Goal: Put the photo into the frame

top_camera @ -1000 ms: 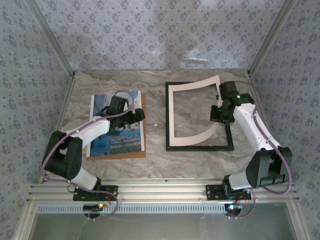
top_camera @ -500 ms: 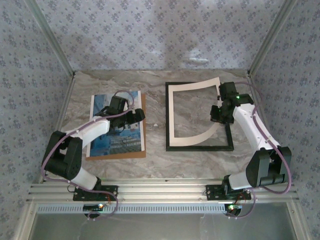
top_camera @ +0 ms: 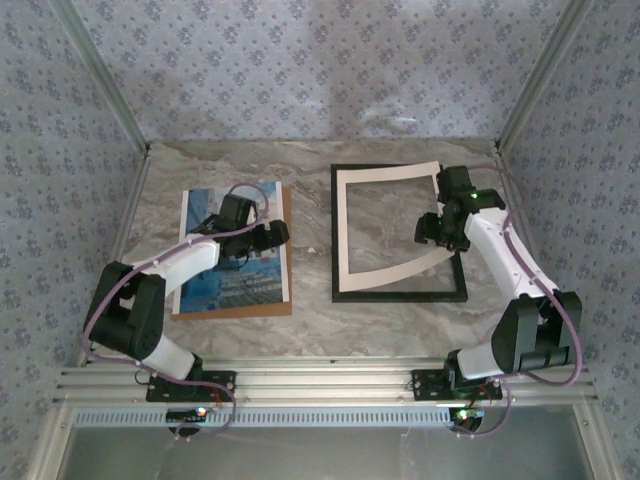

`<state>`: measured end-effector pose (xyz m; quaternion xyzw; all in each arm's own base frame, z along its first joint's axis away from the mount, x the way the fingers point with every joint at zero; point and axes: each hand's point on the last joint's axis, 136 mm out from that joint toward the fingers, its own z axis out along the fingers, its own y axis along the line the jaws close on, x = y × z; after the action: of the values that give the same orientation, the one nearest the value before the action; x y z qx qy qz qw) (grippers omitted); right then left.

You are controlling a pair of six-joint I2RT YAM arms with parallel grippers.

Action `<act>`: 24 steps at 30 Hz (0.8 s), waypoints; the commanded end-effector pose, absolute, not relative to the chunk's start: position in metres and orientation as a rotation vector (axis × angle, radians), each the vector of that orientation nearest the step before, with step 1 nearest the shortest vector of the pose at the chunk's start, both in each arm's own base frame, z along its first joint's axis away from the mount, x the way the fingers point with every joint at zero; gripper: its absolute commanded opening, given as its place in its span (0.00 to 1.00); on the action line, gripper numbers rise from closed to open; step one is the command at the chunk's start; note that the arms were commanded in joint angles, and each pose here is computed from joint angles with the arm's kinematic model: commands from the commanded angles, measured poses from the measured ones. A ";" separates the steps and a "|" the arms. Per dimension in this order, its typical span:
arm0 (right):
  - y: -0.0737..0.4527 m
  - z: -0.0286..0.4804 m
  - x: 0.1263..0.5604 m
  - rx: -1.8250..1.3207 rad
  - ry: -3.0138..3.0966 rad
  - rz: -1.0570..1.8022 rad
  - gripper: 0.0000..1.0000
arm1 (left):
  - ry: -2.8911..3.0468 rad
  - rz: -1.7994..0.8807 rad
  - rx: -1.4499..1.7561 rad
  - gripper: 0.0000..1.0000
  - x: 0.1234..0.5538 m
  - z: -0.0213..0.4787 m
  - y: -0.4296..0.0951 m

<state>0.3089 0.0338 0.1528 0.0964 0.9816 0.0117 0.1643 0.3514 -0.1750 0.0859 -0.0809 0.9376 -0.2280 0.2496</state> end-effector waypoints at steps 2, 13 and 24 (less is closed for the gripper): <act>0.028 0.149 0.307 0.267 2.803 -0.034 0.79 | 2.555 -0.601 -0.193 0.99 0.348 0.086 -0.173; 0.014 0.149 0.306 0.228 2.821 -0.217 1.00 | 2.557 -0.574 -0.195 0.99 0.347 0.084 -0.170; 0.031 0.168 0.332 0.145 2.719 -0.150 1.00 | 2.545 -0.558 -0.213 0.98 0.346 0.087 -0.166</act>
<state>0.3188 0.0262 0.1563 0.0670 0.9797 -0.0550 0.1807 0.3524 -0.1699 0.0837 -0.0816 0.9392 -0.2138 0.2559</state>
